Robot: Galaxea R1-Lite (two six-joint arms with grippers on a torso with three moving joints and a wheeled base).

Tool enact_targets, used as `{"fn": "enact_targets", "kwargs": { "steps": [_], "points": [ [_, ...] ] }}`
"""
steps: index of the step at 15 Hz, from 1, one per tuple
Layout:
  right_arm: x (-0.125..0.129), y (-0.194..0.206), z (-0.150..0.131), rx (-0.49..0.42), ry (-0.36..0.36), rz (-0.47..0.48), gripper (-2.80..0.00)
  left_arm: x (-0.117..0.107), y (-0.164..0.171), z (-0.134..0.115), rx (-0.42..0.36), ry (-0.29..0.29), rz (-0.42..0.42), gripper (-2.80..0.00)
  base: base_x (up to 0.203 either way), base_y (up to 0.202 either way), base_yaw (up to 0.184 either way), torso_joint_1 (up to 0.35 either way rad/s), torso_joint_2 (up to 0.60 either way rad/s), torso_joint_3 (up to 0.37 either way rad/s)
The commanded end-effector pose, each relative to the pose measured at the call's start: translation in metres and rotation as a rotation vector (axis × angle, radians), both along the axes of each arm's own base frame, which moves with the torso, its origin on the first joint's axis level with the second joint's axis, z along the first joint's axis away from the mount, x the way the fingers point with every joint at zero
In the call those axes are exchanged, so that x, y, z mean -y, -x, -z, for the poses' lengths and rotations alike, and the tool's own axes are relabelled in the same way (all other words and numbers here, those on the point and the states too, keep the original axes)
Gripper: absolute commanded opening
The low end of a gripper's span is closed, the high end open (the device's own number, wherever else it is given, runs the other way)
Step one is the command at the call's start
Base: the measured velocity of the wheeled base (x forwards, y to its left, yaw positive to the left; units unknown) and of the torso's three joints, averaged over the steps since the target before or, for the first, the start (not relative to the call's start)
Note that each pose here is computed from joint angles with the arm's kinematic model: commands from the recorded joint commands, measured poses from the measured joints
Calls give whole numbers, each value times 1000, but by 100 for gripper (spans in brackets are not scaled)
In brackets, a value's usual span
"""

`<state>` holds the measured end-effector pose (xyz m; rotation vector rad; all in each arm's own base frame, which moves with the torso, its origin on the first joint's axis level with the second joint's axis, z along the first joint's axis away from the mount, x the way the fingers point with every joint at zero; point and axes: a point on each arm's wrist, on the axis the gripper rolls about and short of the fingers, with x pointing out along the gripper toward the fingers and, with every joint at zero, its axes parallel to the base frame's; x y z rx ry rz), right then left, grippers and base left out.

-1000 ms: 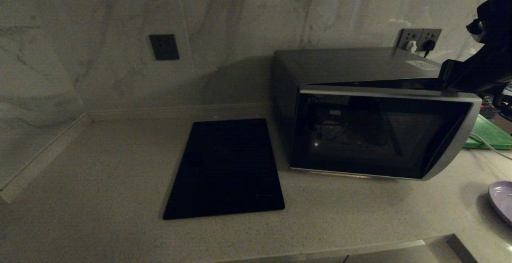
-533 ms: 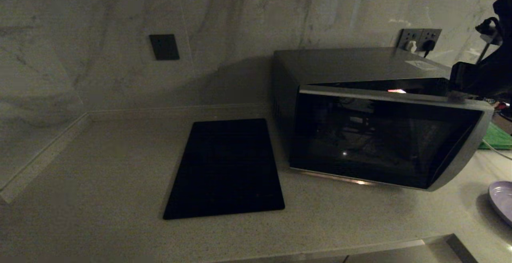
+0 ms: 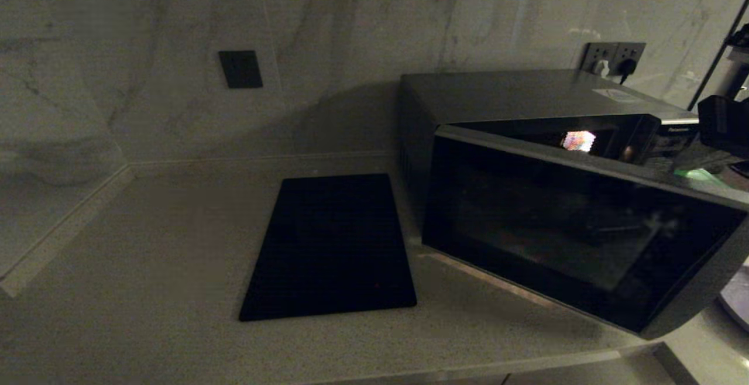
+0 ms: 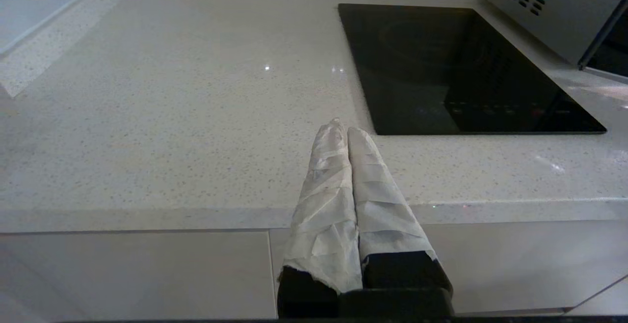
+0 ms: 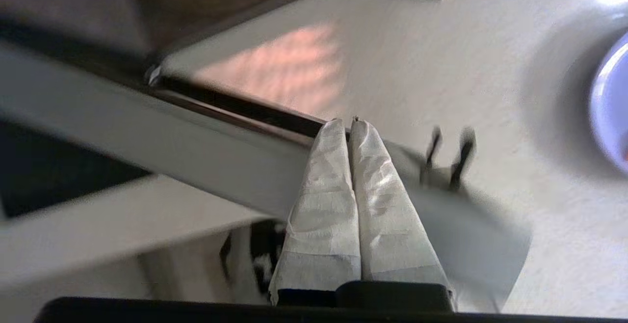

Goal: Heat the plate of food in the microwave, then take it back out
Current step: Open the microwave oven

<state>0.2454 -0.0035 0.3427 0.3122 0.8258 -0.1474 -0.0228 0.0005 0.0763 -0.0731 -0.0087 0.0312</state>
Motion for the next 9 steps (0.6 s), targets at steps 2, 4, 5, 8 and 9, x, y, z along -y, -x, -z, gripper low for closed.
{"fn": "enact_targets", "kwargs": {
  "steps": [2, 4, 5, 8, 9],
  "points": [
    [-7, 28, -11, 1, -33, -52, -280, 0, 0, 0, -1, 1, -1, -280, 0, 0, 0, 0, 0, 0],
    [-8, 32, -13, 8, -36, -60, -280, 0, 0, 0, -1, 1, -1, -280, 0, 0, 0, 0, 0, 0],
    [-8, 33, -12, 6, -37, -62, -280, 0, 0, 0, -1, 1, -1, -280, 0, 0, 0, 0, 0, 0],
    [-21, 42, -3, -87, -34, -124, -280, 0, 0, 0, -1, 1, -1, -280, 0, 0, 0, 0, 0, 0],
    [-29, 47, 0, -118, -32, -166, -280, 0, 0, 0, -1, 1, -1, -280, 0, 0, 0, 0, 0, 0]
  ]
}}
